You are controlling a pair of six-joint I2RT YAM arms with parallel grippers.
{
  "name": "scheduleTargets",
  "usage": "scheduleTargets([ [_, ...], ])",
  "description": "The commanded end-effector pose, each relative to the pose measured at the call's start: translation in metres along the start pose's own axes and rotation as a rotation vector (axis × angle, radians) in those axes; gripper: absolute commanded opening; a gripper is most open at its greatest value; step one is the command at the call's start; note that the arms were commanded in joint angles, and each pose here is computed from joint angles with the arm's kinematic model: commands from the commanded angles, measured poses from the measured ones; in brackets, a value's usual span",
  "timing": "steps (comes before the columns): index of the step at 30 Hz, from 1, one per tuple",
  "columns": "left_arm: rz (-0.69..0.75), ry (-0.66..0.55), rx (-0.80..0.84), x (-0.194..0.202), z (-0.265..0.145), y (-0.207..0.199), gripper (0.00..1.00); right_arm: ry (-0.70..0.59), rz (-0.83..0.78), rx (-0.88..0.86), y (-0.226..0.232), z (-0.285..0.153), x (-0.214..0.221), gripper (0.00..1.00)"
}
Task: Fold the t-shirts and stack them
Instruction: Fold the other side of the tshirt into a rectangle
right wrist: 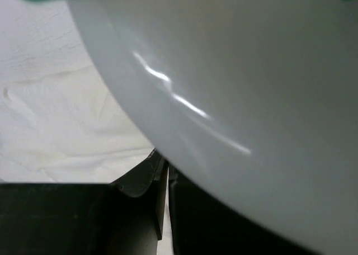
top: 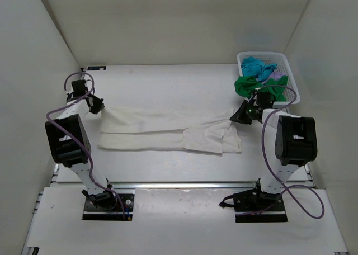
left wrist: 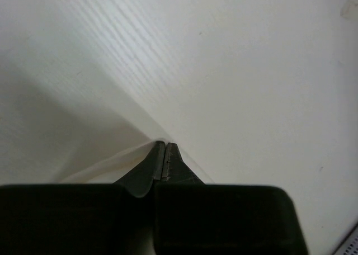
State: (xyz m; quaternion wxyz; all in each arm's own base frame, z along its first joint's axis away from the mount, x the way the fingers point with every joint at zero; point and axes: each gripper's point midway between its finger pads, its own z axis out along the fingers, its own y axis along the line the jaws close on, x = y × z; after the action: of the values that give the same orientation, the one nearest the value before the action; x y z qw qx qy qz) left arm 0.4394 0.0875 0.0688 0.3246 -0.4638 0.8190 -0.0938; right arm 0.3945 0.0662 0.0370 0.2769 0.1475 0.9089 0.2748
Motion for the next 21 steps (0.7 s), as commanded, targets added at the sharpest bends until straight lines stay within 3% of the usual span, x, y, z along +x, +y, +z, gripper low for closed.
scheduleTargets([
  [1,-0.022,-0.073,0.06,-0.033,-0.015,-0.023,0.0,-0.03,-0.015,0.013,-0.005,-0.018,-0.006,0.0],
  [8,-0.06,-0.047,0.041,-0.026,0.008,-0.017,0.0,0.004,-0.025,0.066,-0.022,-0.014,0.002,0.0],
  [11,-0.059,-0.015,0.064,-0.018,0.022,-0.022,0.18,0.007,-0.031,0.07,-0.019,-0.011,-0.003,0.05],
  [14,-0.076,-0.022,0.097,-0.022,0.018,-0.028,0.47,-0.014,-0.038,0.039,-0.007,-0.014,-0.011,0.19],
  [18,-0.064,-0.083,0.108,-0.04,-0.005,-0.035,0.63,-0.03,-0.068,0.053,0.003,-0.023,-0.018,0.2],
  [21,-0.038,-0.136,0.122,-0.055,-0.031,-0.046,0.62,-0.062,-0.082,0.065,0.011,-0.038,-0.02,0.2],
])
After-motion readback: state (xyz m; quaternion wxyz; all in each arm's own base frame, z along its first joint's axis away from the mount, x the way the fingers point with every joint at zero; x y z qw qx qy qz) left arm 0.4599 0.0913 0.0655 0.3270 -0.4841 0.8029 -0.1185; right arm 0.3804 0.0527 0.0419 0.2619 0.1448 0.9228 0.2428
